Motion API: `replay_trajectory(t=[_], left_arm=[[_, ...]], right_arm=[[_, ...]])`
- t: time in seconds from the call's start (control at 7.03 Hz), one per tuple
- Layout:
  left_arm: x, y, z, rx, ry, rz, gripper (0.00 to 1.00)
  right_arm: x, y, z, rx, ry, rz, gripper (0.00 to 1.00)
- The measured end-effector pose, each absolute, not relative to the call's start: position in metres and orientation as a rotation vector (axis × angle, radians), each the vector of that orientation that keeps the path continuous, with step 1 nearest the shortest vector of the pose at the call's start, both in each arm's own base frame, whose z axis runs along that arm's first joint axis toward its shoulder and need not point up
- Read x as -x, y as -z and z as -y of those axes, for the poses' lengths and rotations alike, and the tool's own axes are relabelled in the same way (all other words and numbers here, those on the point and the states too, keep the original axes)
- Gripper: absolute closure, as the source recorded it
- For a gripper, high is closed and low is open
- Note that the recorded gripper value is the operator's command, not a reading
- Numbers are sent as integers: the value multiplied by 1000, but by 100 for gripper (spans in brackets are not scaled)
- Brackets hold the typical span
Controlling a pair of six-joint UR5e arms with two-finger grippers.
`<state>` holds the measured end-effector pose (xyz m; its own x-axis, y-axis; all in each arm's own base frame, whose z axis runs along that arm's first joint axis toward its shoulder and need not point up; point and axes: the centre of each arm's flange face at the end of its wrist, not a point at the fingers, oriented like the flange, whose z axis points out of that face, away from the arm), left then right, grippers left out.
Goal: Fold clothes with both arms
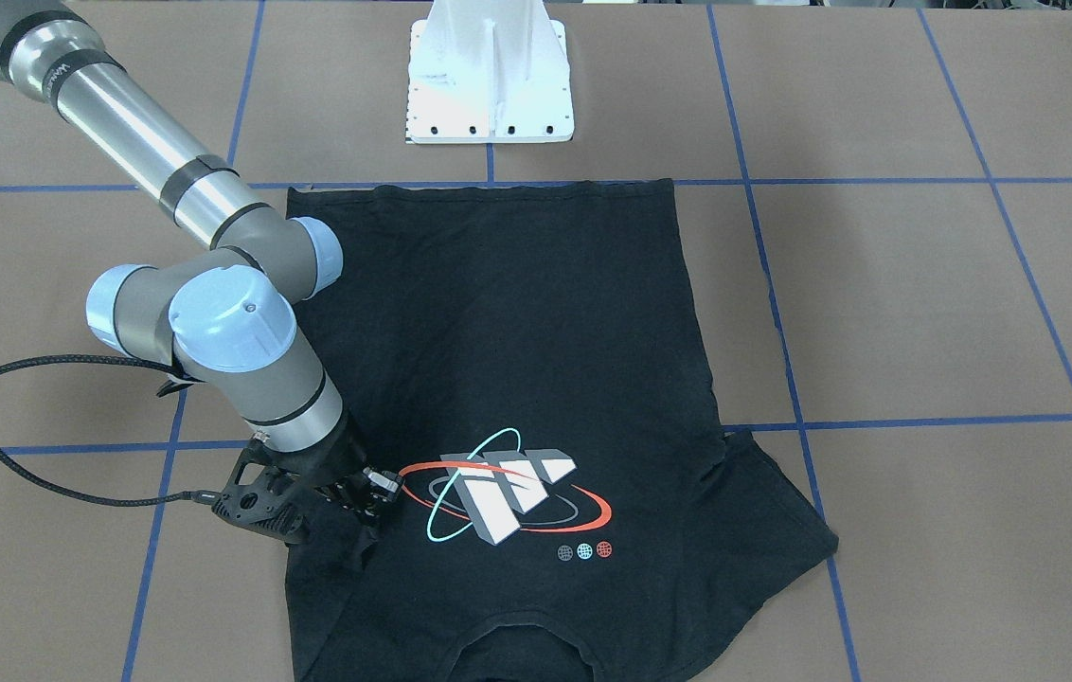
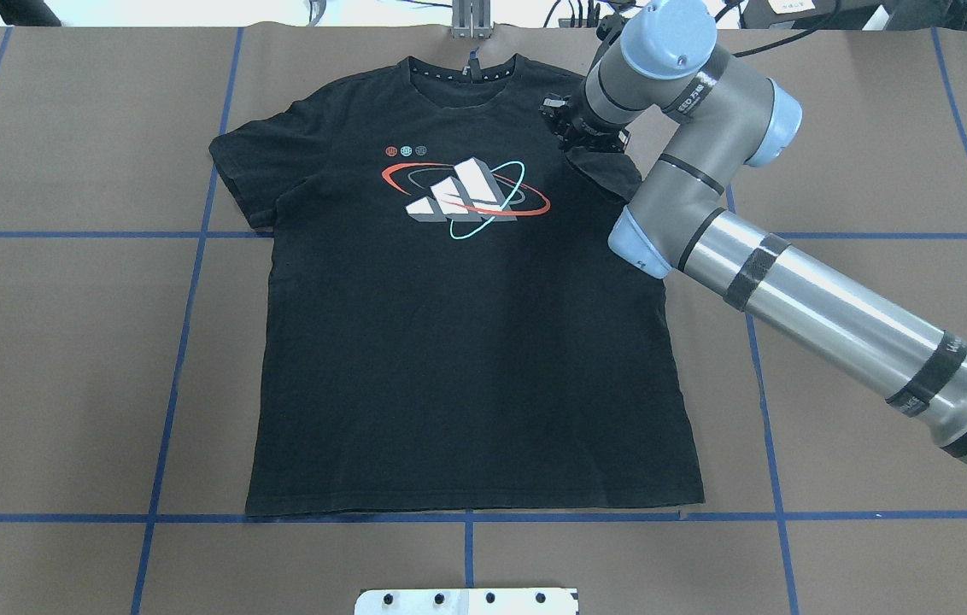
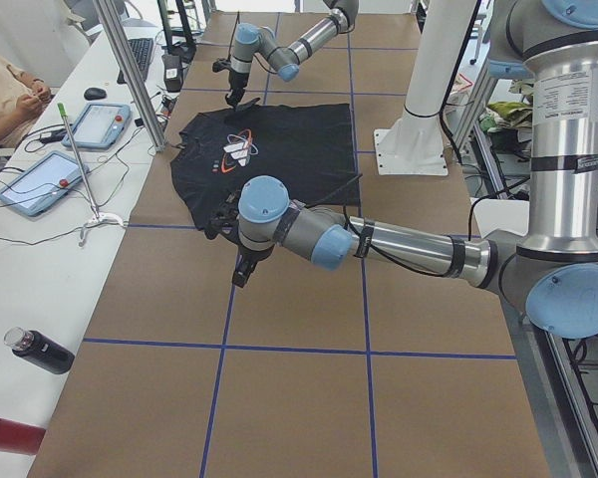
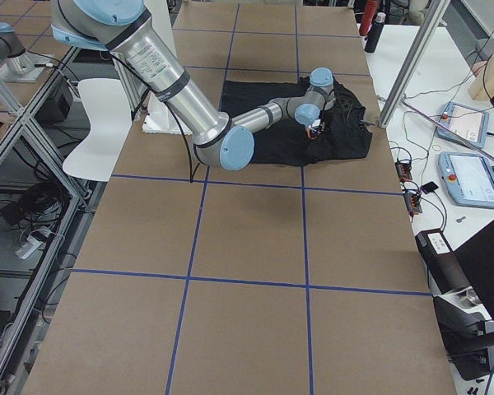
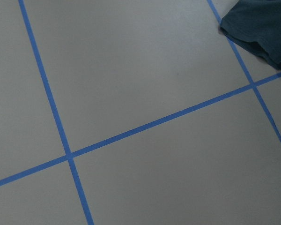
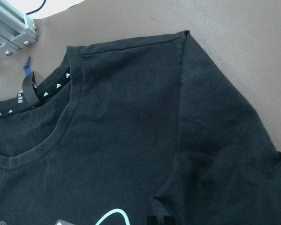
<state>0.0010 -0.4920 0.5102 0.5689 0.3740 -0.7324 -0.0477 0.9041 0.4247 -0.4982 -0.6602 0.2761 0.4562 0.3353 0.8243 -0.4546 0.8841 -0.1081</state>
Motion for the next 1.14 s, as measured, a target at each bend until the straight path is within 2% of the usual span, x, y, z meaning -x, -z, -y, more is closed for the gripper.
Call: replay_trajectory(t=[0.43,0.71,1.14], left_arm=[[-118,-452,585,-342,-166,-1039,0],[-196,-449,633,-374,-128,-991,0],[-266,-477,664,-370,-36,-1046,1]], right_arm=[[522,-233,635,-129,-566,1035,0],[503,-236,598,-119,-551,1069,0],[469,-252,558,-128,-535,1103,0]])
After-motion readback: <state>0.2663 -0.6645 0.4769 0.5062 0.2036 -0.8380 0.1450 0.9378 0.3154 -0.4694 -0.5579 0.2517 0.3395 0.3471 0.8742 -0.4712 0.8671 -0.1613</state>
